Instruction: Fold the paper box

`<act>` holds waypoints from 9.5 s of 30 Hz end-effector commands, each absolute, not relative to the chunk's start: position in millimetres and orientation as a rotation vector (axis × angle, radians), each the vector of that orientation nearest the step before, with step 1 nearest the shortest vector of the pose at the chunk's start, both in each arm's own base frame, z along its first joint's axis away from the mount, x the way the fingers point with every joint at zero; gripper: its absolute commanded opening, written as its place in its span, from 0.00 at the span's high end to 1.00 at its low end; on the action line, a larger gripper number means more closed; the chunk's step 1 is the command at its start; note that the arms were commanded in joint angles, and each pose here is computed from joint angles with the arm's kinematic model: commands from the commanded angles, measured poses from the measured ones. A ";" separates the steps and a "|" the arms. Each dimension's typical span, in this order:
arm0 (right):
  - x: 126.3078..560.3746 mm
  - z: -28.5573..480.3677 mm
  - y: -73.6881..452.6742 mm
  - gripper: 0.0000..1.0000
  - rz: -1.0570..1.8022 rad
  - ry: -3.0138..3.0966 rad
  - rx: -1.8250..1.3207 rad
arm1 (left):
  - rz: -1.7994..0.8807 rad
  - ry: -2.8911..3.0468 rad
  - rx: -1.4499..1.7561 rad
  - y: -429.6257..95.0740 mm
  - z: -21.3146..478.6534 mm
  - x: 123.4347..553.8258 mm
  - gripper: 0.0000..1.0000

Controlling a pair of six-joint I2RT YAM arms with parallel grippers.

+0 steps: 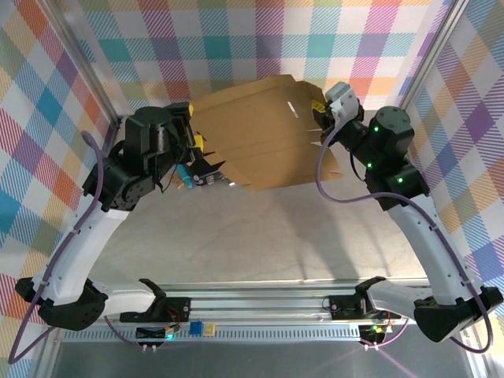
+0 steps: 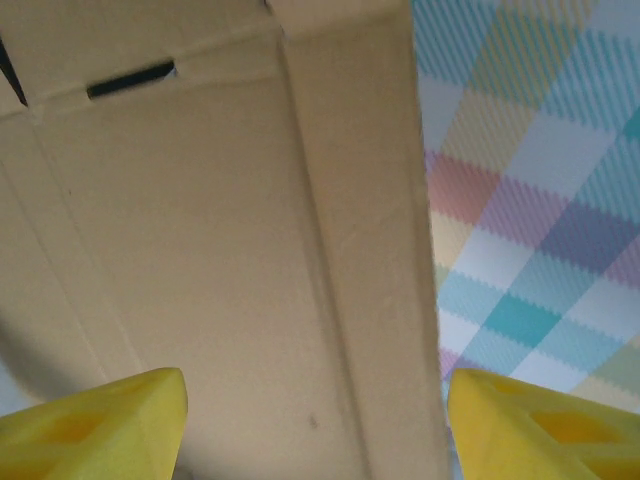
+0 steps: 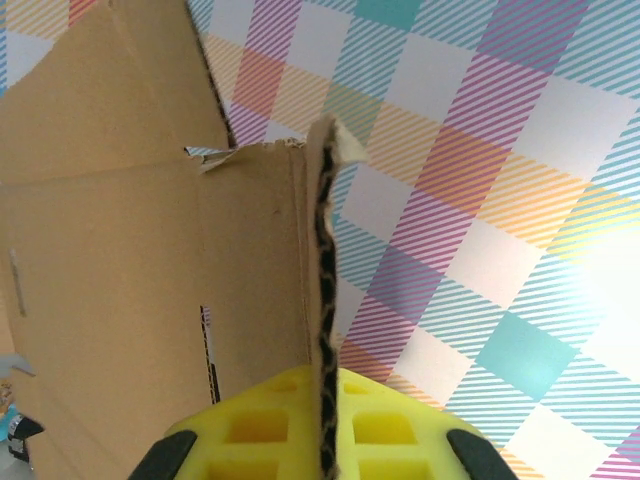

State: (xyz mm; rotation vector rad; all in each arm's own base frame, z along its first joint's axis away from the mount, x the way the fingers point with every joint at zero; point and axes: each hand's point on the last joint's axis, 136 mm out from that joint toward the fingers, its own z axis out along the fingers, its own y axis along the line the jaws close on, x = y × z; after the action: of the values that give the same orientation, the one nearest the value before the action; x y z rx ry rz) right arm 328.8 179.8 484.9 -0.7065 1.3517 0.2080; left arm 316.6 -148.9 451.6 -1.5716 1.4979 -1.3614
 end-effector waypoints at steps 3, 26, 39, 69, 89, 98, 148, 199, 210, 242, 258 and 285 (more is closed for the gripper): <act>311.9 505.5 175.0 1.00 0.228 1.277 -0.675 | -1.463 1.300 -1.683 -132.7 461.1 336.7 0.31; 305.7 497.5 171.7 1.00 0.269 1.308 -0.643 | -1.492 1.473 -1.680 -157.3 435.6 387.3 0.83; 306.4 472.6 125.1 0.34 0.565 1.704 0.015 | -1.482 1.370 -1.479 -153.4 465.9 384.3 1.00; 326.4 489.8 242.1 0.41 1.322 1.545 0.794 | -1.550 1.364 -1.358 -236.9 437.8 414.5 1.00; 338.5 483.8 256.7 0.56 1.351 1.411 0.821 | -1.570 1.369 -1.330 -259.5 436.9 409.1 1.00; 364.3 464.2 264.9 0.61 1.347 1.403 0.891 | -1.584 1.371 -1.317 -263.5 439.0 401.1 1.00; 365.4 420.5 193.5 1.00 1.244 1.469 1.122 | -1.510 1.434 -1.110 -254.8 455.8 371.5 0.36; 417.1 269.0 161.8 1.00 1.450 1.830 1.639 | -1.274 2.217 -0.763 -255.3 300.8 408.5 0.51; 418.1 267.9 161.7 1.00 1.456 1.821 1.645 | -1.364 2.267 -0.840 -282.3 288.1 420.6 0.49; 414.4 267.8 161.4 1.00 1.466 1.820 1.639 | -1.523 2.263 -1.076 -320.0 274.8 421.9 1.00; 407.6 302.3 126.6 1.00 1.423 1.820 1.714 | -0.869 2.411 -0.591 -161.1 245.9 353.4 0.64; 385.4 329.3 108.7 1.00 1.385 1.745 1.986 | -1.206 1.916 -0.176 -265.9 124.1 390.1 0.62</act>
State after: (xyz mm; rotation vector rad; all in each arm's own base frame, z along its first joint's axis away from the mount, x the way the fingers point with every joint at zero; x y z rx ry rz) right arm 391.9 113.1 311.2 1.9770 1.7810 1.3406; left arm 366.2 -271.6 97.0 -0.0640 2.1026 -1.1789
